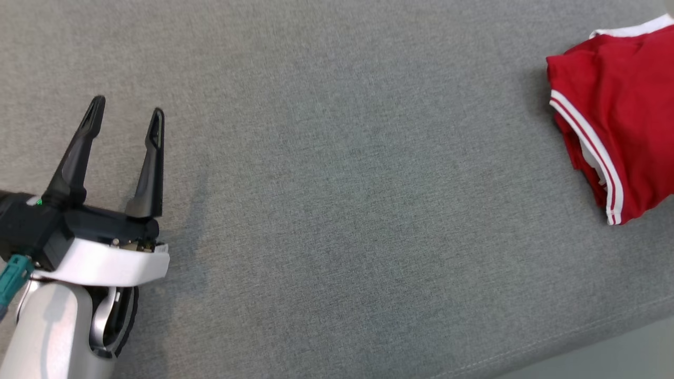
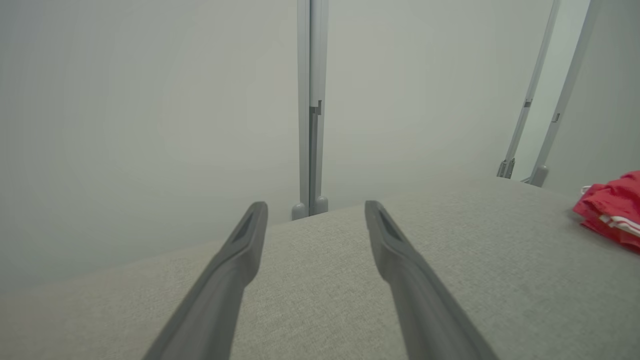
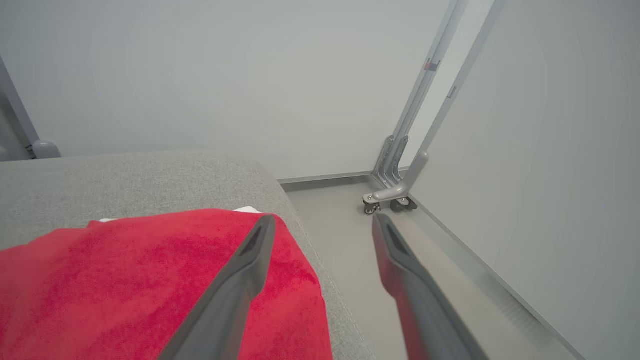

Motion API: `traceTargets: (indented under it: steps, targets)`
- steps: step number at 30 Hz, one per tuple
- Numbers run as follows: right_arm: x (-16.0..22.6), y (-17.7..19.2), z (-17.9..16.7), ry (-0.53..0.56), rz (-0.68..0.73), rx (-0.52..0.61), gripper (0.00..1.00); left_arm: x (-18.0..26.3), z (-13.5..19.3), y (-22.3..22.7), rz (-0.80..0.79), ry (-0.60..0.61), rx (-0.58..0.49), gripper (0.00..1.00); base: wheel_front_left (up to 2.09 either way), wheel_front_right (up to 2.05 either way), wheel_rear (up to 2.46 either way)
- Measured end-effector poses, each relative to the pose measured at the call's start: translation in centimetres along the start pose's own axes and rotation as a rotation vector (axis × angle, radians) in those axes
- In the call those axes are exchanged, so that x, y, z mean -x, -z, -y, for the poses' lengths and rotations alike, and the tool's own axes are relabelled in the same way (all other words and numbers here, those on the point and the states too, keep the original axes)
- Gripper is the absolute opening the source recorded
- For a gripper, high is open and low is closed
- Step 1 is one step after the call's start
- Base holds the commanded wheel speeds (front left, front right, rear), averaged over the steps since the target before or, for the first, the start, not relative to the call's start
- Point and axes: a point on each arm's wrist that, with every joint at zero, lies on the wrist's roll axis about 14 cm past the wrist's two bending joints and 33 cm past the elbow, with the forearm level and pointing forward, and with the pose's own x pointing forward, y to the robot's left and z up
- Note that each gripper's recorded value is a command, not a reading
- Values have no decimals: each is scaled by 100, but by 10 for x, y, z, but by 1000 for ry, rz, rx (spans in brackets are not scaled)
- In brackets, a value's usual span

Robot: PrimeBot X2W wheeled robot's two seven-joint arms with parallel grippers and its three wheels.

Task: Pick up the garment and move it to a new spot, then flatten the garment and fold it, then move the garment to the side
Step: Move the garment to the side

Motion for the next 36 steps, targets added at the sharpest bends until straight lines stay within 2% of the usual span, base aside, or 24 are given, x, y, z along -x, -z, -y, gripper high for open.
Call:
traceTargets:
  steps: [5, 9, 12, 19, 28, 36]
  targets:
    - [16, -27, -26, -71, 108, -38, 100, 20, -6, -14, 9, -57, -9, 100, 0, 0, 0]
    - [39, -51, -67, -175, 213, -66, 100, 40, -8, -27, 12, -99, -16, 100, 0, 0, 0]
    - [63, -53, -101, -250, 247, -118, 100, 57, -10, -34, 9, -127, -28, 100, 0, 0, 0]
    - [114, -68, -152, -370, 312, -206, 100, 93, -14, -50, 9, -186, -41, 100, 0, 0, 0]
    - [165, -73, -177, -462, 300, -233, 100, 136, -17, -63, -3, -240, -51, 100, 0, 0, 0]
    - [192, -70, -186, -505, 280, -239, 100, 160, -17, -68, -14, -269, -57, 100, 0, 0, 0]
